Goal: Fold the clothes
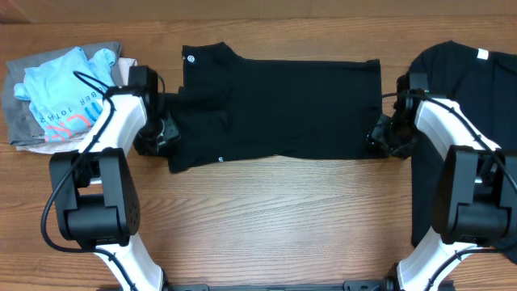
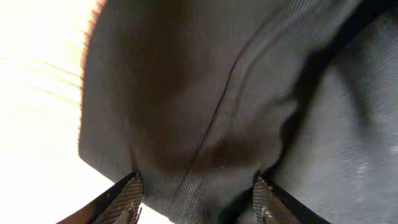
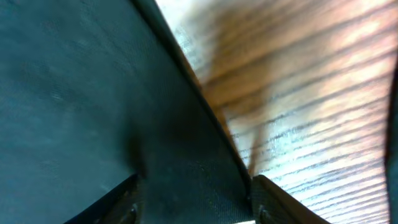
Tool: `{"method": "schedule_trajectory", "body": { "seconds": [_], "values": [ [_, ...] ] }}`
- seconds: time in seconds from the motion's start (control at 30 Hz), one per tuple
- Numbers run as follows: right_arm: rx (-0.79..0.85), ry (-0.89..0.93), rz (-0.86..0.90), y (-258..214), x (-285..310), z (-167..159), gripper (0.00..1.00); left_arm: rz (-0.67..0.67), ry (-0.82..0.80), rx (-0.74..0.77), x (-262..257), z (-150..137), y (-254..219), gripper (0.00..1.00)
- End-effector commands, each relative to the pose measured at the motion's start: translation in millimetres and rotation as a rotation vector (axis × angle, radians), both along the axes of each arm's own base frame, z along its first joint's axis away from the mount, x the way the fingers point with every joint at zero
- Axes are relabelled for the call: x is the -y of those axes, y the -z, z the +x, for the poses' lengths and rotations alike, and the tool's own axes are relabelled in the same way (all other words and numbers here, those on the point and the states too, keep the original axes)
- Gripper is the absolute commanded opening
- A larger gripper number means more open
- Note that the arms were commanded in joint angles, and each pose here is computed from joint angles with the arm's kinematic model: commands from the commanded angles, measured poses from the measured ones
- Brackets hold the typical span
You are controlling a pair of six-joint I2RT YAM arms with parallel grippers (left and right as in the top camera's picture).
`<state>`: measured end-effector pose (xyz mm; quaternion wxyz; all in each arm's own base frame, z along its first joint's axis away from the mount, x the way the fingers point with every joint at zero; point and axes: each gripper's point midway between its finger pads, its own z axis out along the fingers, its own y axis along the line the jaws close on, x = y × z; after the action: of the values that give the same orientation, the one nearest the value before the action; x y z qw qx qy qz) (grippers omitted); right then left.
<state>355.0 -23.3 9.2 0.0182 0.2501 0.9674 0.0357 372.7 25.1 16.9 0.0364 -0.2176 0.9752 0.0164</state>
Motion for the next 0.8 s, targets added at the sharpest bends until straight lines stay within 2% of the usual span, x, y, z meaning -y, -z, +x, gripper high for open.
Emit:
{"method": "schedule_trajectory", "body": {
  "seconds": [0.0, 0.2, 0.27, 0.4, 0.47, 0.57, 0.63, 0.77],
  "values": [
    [-0.025, 0.005, -0.004, 9, -1, -9, 0.58, -0.02, -0.016, -0.008, 3, -8, 5, 0.61],
    [-0.047, 0.005, -0.002, 21, -2, -21, 0.5, -0.023, -0.017, -0.038, 4, -19, 13, 0.58],
    [-0.054, 0.005, -0.002, 23, -2, -24, 0.44, -0.023, -0.018, -0.037, 4, -20, 16, 0.57],
    [-0.064, 0.005, 0.0, 23, -2, -27, 0.27, -0.022, -0.02, -0.023, 5, -21, 24, 0.53],
    [-0.071, 0.005, 0.0, 23, -2, -28, 0.19, -0.022, -0.025, -0.017, 5, -23, 29, 0.47],
    [-0.086, 0.005, 0.001, 24, -3, -32, 0.07, -0.022, -0.028, -0.025, 5, -28, 36, 0.27],
    [-0.102, 0.006, 0.002, 24, -3, -36, 0.04, -0.022, -0.027, -0.047, 5, -35, 38, 0.18],
    [-0.149, 0.032, 0.002, 23, -3, -47, 0.04, -0.016, -0.028, -0.103, 4, -49, 39, 0.14]
  ]
}}
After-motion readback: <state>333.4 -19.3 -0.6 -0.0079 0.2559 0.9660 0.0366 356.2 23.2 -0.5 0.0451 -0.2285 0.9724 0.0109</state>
